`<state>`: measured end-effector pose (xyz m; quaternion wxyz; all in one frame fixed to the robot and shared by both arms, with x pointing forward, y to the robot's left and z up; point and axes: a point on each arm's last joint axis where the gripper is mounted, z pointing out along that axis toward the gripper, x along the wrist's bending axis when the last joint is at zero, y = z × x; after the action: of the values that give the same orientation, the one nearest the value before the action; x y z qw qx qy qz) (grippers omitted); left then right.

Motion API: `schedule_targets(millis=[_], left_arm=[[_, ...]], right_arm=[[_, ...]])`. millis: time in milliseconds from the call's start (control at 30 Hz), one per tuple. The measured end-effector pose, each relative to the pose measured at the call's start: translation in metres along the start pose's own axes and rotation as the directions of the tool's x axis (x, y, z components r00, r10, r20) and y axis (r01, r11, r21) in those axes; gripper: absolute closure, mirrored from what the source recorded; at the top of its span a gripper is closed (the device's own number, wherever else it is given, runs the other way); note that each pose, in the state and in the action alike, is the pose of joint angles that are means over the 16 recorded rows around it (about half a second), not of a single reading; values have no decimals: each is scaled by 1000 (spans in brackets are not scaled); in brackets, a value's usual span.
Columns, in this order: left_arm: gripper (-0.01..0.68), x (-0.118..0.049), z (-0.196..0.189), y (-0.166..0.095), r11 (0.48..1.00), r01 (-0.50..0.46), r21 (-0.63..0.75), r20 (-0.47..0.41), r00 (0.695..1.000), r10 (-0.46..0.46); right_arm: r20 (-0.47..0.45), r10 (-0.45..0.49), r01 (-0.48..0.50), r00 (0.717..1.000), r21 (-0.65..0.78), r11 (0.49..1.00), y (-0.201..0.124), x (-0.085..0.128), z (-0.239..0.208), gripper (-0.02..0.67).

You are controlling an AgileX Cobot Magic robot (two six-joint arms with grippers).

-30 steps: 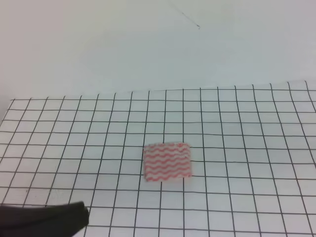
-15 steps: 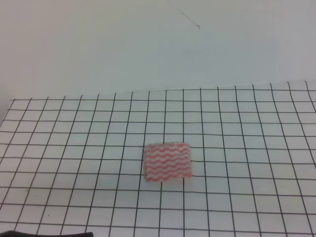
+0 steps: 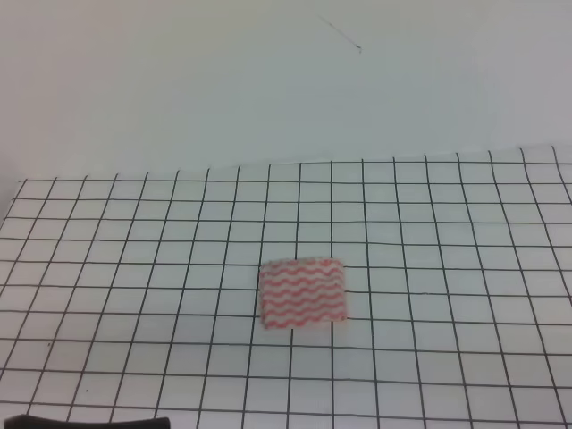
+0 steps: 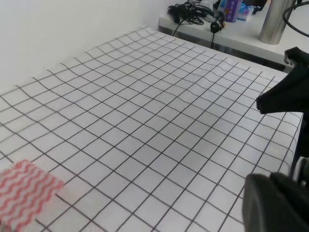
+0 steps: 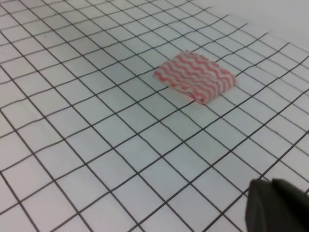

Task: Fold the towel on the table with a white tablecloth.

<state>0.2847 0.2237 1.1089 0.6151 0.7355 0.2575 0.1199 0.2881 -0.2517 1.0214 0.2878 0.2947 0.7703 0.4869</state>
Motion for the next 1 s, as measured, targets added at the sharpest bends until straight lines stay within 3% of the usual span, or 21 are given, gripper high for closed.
schedule_targets(millis=[133, 233, 400, 533, 633, 733, 1000], left_arm=[[674, 8, -5, -11, 999, -35, -8, -127, 991, 34], [674, 17, -12, -22, 998, -53, -40, -270, 962, 41], [674, 29, -27, -49, 989, -97, -110, -507, 861, 28], [674, 39, -32, -75, 980, -107, -167, -636, 772, -24], [674, 46, -31, -97, 978, -88, -187, -685, 726, -66], [674, 51, -27, -117, 984, -51, -169, -708, 701, -85], [674, 58, -18, -148, 993, 43, -111, -711, 695, -110]], right_arm=[[-9, 6, -6, 1000, 18, 1000, -5, 1, 2, 649], [-14, 9, -9, 1000, 27, 1000, -7, 2, 3, 649], [-20, 10, -9, 1000, 34, 999, -8, 2, 3, 649], [-23, 10, -9, 1000, 37, 999, -9, 3, 3, 649], [-24, 10, -9, 1000, 38, 999, -9, 3, 3, 649], [-24, 11, -10, 1000, 39, 999, -9, 3, 3, 649], [-25, 10, -9, 1000, 40, 999, -9, 3, 3, 649]])
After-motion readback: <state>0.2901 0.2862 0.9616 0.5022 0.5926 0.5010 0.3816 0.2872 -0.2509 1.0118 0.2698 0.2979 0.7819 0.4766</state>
